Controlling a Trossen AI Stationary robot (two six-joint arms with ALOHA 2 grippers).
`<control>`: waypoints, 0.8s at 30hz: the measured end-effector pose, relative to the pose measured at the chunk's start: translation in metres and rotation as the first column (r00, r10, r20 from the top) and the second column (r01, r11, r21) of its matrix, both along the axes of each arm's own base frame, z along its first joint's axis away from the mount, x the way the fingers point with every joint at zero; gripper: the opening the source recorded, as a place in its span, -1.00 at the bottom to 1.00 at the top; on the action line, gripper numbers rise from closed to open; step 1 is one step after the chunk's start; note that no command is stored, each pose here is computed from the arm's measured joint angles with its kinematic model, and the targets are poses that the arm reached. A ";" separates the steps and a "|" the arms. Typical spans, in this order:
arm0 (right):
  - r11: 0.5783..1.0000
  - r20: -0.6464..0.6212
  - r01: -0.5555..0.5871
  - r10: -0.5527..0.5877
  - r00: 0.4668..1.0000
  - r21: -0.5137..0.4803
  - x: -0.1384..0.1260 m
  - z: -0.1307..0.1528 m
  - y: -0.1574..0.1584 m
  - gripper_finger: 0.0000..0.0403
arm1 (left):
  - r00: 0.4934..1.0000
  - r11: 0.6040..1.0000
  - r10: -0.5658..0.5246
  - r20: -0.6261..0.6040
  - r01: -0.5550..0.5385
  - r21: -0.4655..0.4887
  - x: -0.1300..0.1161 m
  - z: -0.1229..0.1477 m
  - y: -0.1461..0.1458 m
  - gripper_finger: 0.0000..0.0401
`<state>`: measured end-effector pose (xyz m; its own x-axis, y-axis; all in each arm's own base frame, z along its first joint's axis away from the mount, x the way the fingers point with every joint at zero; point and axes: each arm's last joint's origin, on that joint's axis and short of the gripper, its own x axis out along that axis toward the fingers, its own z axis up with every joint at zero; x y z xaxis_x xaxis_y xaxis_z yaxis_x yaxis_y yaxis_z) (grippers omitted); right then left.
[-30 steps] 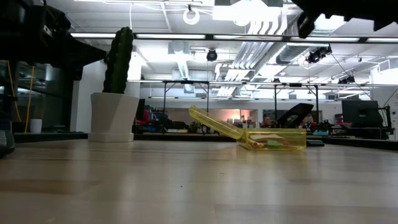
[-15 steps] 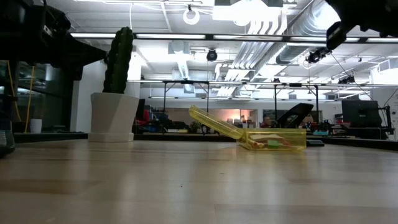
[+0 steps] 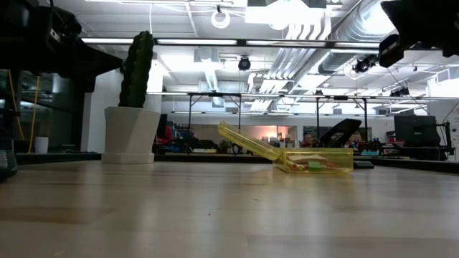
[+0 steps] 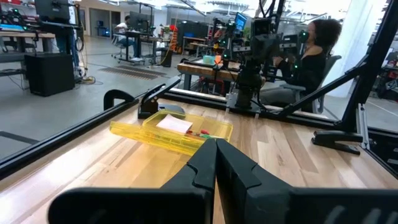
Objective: Pack school essentials
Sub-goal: Return to Home Position
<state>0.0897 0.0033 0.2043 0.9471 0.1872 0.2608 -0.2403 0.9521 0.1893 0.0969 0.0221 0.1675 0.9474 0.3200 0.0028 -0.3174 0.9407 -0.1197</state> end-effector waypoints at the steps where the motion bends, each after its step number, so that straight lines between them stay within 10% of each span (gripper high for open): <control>1: 1.000 -0.010 -0.001 0.001 1.000 -0.005 0.000 -0.001 0.000 -1.00 | 1.000 1.000 0.000 0.000 0.000 0.000 0.000 0.000 0.000 -1.00; 24: 0.993 -0.189 -0.004 -0.018 0.982 -0.115 0.007 -0.033 0.000 -1.00 | 1.000 1.000 -0.003 -0.001 0.003 0.000 0.000 0.000 0.000 -1.00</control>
<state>0.0966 0.0034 0.1714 0.9787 0.1983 0.0539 -0.2035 0.9716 0.1210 0.0969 0.0220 0.1674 0.9483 0.3172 0.0021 -0.3147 0.9416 -0.1196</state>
